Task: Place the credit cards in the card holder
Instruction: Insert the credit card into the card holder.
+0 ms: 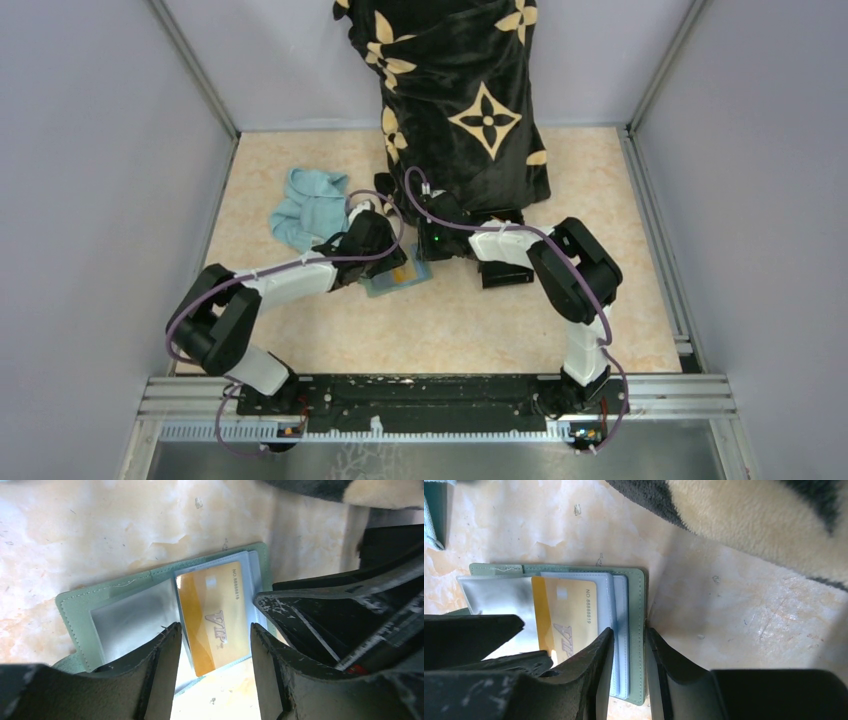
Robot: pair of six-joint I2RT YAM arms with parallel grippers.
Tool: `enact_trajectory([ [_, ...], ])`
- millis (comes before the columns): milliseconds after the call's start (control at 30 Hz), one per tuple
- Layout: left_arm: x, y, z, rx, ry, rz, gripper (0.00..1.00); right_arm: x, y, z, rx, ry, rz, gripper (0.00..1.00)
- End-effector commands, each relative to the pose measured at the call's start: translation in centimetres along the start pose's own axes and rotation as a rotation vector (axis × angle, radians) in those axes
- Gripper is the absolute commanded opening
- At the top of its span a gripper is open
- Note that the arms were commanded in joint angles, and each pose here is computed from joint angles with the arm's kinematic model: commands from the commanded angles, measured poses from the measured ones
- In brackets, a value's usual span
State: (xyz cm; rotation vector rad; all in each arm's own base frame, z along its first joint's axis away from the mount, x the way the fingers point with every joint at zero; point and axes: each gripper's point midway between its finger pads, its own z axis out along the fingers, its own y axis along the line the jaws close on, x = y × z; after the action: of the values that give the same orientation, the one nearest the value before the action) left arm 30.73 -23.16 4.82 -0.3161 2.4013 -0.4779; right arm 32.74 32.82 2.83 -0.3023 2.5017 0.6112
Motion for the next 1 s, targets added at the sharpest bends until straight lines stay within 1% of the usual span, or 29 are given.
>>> enact_trajectory([
  [0, -1.7, -0.4, -1.4, 0.027, -0.078, 0.02, 0.59, 0.5, 0.6, -0.9, -0.015, 0.009, -0.003, 0.3],
  [100, -1.9, 0.0, -1.9, 0.026, -0.104, 0.023, 0.55, 0.5, 0.6, -1.0, -0.017, 0.006, -0.003, 0.3],
  [233, -1.8, 0.9, -2.1, 0.003, -0.114, 0.041, 0.4, 0.5, 0.6, -1.1, -0.018, 0.004, -0.004, 0.3],
  [367, -1.3, 1.7, -1.9, -0.025, -0.102, 0.062, 0.11, 0.5, 0.6, -1.2, -0.018, 0.003, -0.003, 0.3],
  [433, -1.0, 2.1, -1.6, -0.037, -0.091, 0.069, 0.0, 0.5, 0.6, -1.2, -0.019, 0.002, -0.003, 0.3],
  [800, 0.8, 3.4, -0.2, -0.088, -0.028, 0.097, 0.0, 0.7, 0.5, -1.0, -0.018, 0.01, -0.003, 0.3],
  [967, 1.4, 3.4, 0.4, -0.083, -0.004, 0.1, 0.0, 0.8, 0.5, -1.0, -0.019, 0.011, -0.004, 0.3],
])
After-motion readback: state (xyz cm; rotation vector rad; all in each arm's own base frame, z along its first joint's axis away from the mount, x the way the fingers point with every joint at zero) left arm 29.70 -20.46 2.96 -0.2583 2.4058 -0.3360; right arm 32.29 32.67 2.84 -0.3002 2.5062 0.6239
